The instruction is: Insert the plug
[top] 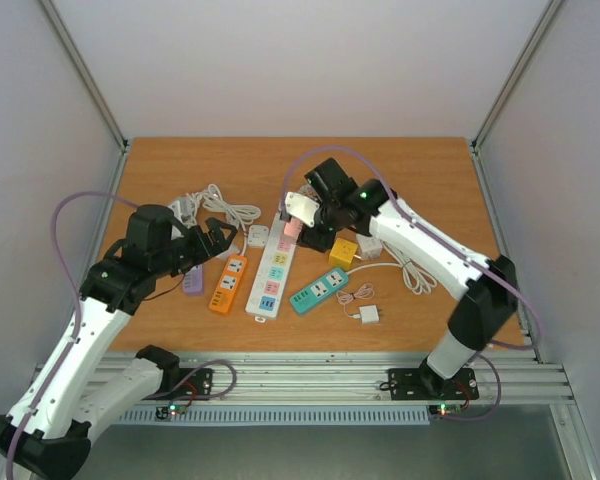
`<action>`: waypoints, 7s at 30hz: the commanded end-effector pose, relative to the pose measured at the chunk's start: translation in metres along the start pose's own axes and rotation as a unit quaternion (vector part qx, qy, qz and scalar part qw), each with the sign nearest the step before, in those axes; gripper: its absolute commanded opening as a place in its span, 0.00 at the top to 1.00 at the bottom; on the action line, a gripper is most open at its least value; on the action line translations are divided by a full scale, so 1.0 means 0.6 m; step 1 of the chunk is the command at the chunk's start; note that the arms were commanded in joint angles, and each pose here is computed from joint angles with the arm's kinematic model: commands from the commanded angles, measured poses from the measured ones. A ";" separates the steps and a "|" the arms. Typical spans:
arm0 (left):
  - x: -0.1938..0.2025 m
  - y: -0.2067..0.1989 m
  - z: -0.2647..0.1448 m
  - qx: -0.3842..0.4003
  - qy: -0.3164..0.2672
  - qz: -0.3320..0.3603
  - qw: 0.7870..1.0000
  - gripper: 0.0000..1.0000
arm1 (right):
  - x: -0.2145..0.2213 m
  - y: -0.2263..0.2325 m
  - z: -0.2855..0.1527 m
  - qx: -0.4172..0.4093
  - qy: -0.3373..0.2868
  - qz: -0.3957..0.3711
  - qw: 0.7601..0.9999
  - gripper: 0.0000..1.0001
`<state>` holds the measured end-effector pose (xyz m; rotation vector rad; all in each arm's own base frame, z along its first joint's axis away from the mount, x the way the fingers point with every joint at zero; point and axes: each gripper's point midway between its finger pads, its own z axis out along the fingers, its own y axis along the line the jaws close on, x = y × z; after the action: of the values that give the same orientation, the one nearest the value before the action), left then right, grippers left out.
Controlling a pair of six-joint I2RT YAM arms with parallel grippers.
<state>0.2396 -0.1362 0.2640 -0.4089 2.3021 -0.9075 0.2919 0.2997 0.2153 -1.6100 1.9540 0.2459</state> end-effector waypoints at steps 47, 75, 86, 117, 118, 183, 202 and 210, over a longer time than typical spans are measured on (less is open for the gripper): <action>-0.063 0.049 -0.019 -0.094 -0.115 0.231 0.962 0.01 | 0.066 -0.116 0.239 -0.104 0.154 0.118 0.975 0.80; -0.063 0.058 -0.014 -0.105 -0.113 0.230 0.961 0.01 | 0.148 -0.082 0.298 -0.126 0.190 0.123 0.966 0.77; -0.065 0.062 -0.010 -0.113 -0.111 0.229 0.960 0.01 | 0.195 -0.097 0.303 -0.084 0.250 0.134 0.955 0.77; -0.066 0.069 -0.004 -0.122 -0.105 0.227 0.960 0.01 | 0.269 -0.070 0.319 -0.102 0.347 0.178 0.915 0.72; -0.065 0.069 -0.003 -0.123 -0.104 0.227 0.960 0.01 | 0.270 -0.070 0.321 -0.102 0.348 0.178 0.915 0.72; -0.075 0.066 -0.014 -0.124 -0.121 0.230 0.958 0.01 | 0.263 -0.159 0.053 0.138 0.090 0.535 0.829 0.02; -0.074 0.068 -0.012 -0.124 -0.119 0.229 0.958 0.00 | 0.286 -0.078 0.116 0.199 0.190 0.635 0.722 0.17; -0.073 0.066 -0.011 -0.120 -0.118 0.228 0.959 0.01 | 0.278 -0.059 0.133 0.181 0.176 0.673 0.695 0.11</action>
<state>0.2606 -0.0822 0.2492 -0.0733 2.2117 -0.3212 0.3402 0.1866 0.0729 0.2016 2.8721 0.0361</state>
